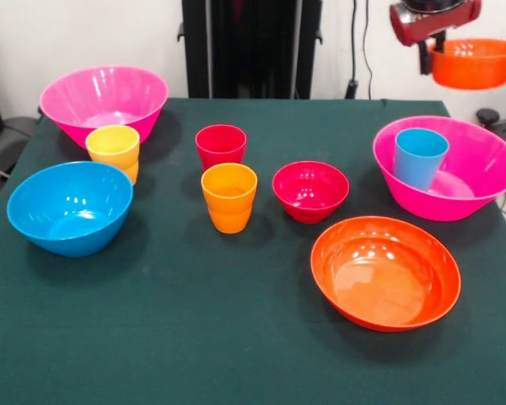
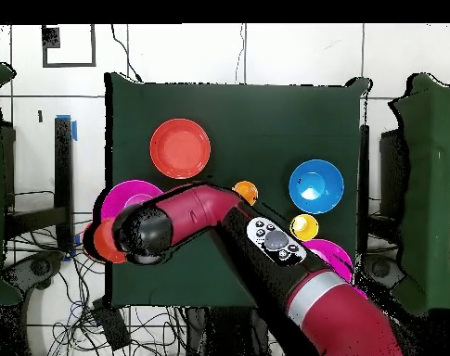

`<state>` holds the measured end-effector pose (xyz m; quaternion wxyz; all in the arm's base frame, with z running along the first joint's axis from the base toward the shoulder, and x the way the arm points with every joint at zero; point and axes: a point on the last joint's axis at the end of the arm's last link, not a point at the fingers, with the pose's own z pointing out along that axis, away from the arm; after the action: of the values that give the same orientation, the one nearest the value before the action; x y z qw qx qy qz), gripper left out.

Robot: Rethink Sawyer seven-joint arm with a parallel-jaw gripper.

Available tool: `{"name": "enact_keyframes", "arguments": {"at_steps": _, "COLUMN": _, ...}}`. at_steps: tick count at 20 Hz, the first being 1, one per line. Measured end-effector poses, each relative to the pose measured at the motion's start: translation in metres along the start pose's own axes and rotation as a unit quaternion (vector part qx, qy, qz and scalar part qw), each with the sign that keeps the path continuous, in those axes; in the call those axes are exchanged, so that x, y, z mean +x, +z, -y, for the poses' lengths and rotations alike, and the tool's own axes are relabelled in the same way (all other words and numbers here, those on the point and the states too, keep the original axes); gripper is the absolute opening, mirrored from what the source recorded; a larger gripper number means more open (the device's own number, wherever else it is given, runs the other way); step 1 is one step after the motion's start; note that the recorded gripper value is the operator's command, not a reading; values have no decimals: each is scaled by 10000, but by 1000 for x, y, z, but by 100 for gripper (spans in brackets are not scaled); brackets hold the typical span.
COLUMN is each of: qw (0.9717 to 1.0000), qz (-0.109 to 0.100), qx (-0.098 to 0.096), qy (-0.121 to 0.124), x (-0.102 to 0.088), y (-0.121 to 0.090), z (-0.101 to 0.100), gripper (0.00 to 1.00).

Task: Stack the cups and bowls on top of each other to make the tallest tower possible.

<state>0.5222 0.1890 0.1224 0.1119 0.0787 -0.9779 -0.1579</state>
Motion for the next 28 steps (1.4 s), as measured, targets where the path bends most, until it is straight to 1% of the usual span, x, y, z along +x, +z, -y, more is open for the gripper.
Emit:
{"name": "enact_keyframes", "arguments": {"at_steps": 2, "qw": 9994, "qz": -294, "qx": 143, "qy": -147, "x": 9, "y": 2, "z": 9, "gripper": 0}}
{"name": "enact_keyframes", "arguments": {"at_steps": 3, "qw": 9992, "qz": -327, "qx": 164, "qy": -170, "x": 11, "y": 2, "z": 11, "gripper": 0}}
{"name": "enact_keyframes", "arguments": {"at_steps": 5, "qw": 9978, "qz": -466, "qx": 331, "qy": -329, "x": 17, "y": 3, "z": 23, "gripper": 0}}
{"name": "enact_keyframes", "arguments": {"at_steps": 6, "qw": 9974, "qz": -476, "qx": 379, "qy": -373, "x": 18, "y": 4, "z": 26, "gripper": 0}}
{"name": "enact_keyframes", "arguments": {"at_steps": 8, "qw": 9971, "qz": -466, "qx": 437, "qy": -421, "x": 19, "y": 4, "z": 30, "gripper": 0}}
{"name": "enact_keyframes", "arguments": {"at_steps": 12, "qw": 9960, "qz": -368, "qx": 589, "qy": -569, "x": 15, "y": 7, "z": 36, "gripper": 0}}
{"name": "enact_keyframes", "arguments": {"at_steps": 14, "qw": 9955, "qz": -308, "qx": 637, "qy": -638, "x": 8, "y": 10, "z": 36, "gripper": 0}}
{"name": "enact_keyframes", "arguments": {"at_steps": 15, "qw": 9951, "qz": -242, "qx": 666, "qy": -690, "x": -1, "y": 11, "z": 33, "gripper": 0}}
{"name": "enact_keyframes", "arguments": {"at_steps": 19, "qw": 9948, "qz": -159, "qx": 682, "qy": -735, "x": -17, "y": 12, "z": 24, "gripper": 0}}
{"name": "enact_keyframes", "arguments": {"at_steps": 20, "qw": 9947, "qz": -130, "qx": 693, "qy": -752, "x": -24, "y": 11, "z": 19, "gripper": 0}}
{"name": "enact_keyframes", "arguments": {"at_steps": 23, "qw": 9944, "qz": -99, "qx": 713, "qy": -775, "x": -33, "y": 10, "z": 13, "gripper": 0}}
{"name": "enact_keyframes", "arguments": {"at_steps": 24, "qw": 9944, "qz": -89, "qx": 718, "qy": -776, "x": -40, "y": 9, "z": 10, "gripper": 0}}
{"name": "enact_keyframes", "arguments": {"at_steps": 28, "qw": 9947, "qz": -104, "qx": 716, "qy": -736, "x": -47, "y": 8, "z": 12, "gripper": 0}}
